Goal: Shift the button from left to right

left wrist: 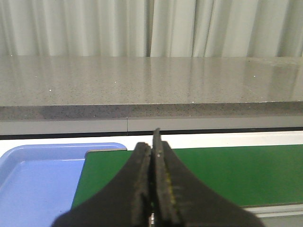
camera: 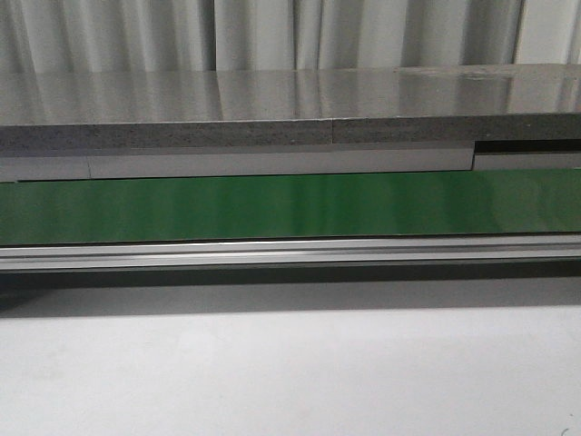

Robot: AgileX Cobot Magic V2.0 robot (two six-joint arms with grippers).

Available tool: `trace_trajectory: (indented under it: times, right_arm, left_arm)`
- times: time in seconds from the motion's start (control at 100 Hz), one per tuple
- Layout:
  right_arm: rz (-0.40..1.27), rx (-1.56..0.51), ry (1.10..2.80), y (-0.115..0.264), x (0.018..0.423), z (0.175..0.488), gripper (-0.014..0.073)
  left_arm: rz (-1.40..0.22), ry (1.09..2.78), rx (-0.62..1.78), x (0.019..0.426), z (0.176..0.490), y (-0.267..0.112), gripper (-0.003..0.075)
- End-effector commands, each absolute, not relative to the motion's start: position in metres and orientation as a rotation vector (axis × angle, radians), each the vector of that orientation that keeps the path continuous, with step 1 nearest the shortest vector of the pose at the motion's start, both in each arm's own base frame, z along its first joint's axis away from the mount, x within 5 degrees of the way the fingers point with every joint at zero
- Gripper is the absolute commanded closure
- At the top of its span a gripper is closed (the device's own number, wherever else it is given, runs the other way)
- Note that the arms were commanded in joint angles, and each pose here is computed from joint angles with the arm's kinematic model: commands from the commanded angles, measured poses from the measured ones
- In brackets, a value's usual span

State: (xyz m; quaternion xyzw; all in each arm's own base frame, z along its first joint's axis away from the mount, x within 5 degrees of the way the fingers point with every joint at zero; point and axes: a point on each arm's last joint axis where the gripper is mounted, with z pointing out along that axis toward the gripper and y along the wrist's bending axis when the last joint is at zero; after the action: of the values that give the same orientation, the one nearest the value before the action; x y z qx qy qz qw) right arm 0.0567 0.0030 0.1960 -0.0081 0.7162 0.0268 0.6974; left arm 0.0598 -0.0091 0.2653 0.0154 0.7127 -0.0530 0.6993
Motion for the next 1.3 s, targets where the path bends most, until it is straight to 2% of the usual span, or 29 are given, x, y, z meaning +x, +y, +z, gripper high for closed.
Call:
trace_trajectory:
  times: [0.0,0.39,0.5,1.09,1.29]
  right_arm:
    - [0.053,-0.022,1.478,0.003,0.054,0.210,0.0663]
    - [0.053,-0.022,1.478,0.003,0.054,0.210,0.0663]
    - [0.053,-0.022,1.478,0.003,0.054,0.210,0.0663]
    - [0.053,-0.022,1.478,0.003,0.054,0.210,0.0663]
    - [0.053,-0.022,1.478,0.003,0.054,0.210,0.0663]
  left_arm:
    - [-0.113,1.504,0.001,0.059,0.280,-0.007,0.0741]
    - [-0.108,1.491,-0.005,0.059,0.281,-0.006,0.0741]
    - [-0.060,1.502,0.025,0.060,0.277,-0.005,0.0741]
    - [-0.050,1.512,-0.031,0.051,0.219,-0.001,0.0741]
    - [-0.065,1.458,-0.010,0.055,0.206,-0.002,0.0741]
